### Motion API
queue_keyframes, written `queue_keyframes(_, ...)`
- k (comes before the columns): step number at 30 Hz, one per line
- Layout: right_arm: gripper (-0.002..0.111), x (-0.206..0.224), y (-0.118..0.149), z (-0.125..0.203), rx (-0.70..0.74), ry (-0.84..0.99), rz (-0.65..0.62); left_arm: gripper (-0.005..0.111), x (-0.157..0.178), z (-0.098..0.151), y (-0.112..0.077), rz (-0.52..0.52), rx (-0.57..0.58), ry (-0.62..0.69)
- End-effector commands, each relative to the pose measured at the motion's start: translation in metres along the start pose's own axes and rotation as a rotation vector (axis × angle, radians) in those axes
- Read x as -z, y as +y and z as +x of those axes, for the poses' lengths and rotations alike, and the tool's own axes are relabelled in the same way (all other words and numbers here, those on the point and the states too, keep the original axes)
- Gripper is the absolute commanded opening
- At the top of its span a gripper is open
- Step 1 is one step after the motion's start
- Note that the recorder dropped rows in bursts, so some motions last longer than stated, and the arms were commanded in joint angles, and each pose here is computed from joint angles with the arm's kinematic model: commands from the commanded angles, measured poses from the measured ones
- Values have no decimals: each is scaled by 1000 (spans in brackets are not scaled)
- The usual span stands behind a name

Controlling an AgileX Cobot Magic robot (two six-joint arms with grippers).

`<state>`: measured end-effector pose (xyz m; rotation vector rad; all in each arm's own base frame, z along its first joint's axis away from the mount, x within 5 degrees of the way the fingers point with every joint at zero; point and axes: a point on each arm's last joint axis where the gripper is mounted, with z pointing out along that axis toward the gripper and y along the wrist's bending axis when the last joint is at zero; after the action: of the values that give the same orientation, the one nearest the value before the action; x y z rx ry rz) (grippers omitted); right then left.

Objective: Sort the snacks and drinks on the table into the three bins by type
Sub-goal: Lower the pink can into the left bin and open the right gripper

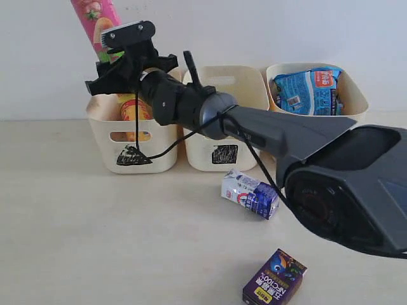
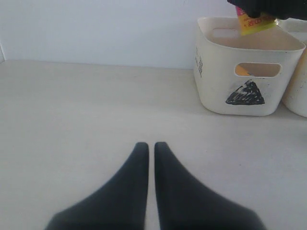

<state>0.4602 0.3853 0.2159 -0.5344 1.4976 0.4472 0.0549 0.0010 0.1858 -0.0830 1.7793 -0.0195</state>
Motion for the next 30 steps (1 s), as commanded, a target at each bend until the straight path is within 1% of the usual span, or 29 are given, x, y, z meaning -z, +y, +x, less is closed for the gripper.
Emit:
queue_keyframes(1, 6, -2, -5, 0, 43, -60, 36, 4, 1, -2, 0, 4, 7, -14)
queue_keyframes(3, 14, -3, -7, 5, 72, -53, 43, 4, 1, -2, 0, 4, 7, -14)
queue_keyframes(5, 22, -4, -13, 11, 69, -35, 49, 4, 1, -2, 0, 4, 7, -14)
queue_keyframes(8, 32, -6, -27, 21, 4, -6, 80, 4, 1, -2, 0, 4, 7, -14)
queue_keyframes(9, 37, -6, -31, 25, -21, 7, 88, 4, 1, -2, 0, 4, 7, -14)
queue_keyframes(11, 49, -7, -34, 33, -23, 28, 90, 4, 1, -2, 0, 4, 7, -14)
queue_keyframes(12, 57, -7, -36, 35, -23, 34, 92, 4, 1, -2, 0, 4, 7, -14)
queue_keyframes(15, 75, -7, -37, 38, -24, 50, 86, 4, 1, -2, 0, 4, 7, -14)
queue_keyframes(17, 79, -7, -37, 38, -24, 50, 86, 4, 1, -2, 0, 4, 7, -14)
queue_keyframes(21, 77, -7, -35, 36, -30, 76, 66, 4, 1, -2, 0, 4, 7, -14)
queue_keyframes(24, 76, -4, -32, 24, -41, 118, 23, 4, 1, -2, 0, 4, 7, -14)
queue_keyframes(25, 75, -2, -29, 15, -51, 156, -13, 4, 1, -2, 0, 4, 7, -14)
queue_keyframes(26, 68, 0, -27, 8, -53, 182, -39, 4, 1, -2, 0, 4, 7, -14)
queue_keyframes(27, 59, 3, -25, 1, -58, 213, -69, 4, 1, -2, 0, 4, 7, -14)
queue_keyframes(28, 47, 7, -23, -7, -78, 250, -101, 4, 1, -2, 0, 4, 7, -14)
queue_keyframes(30, 17, 16, -17, -24, -91, 331, -174, 4, 1, -2, 0, 4, 7, -14)
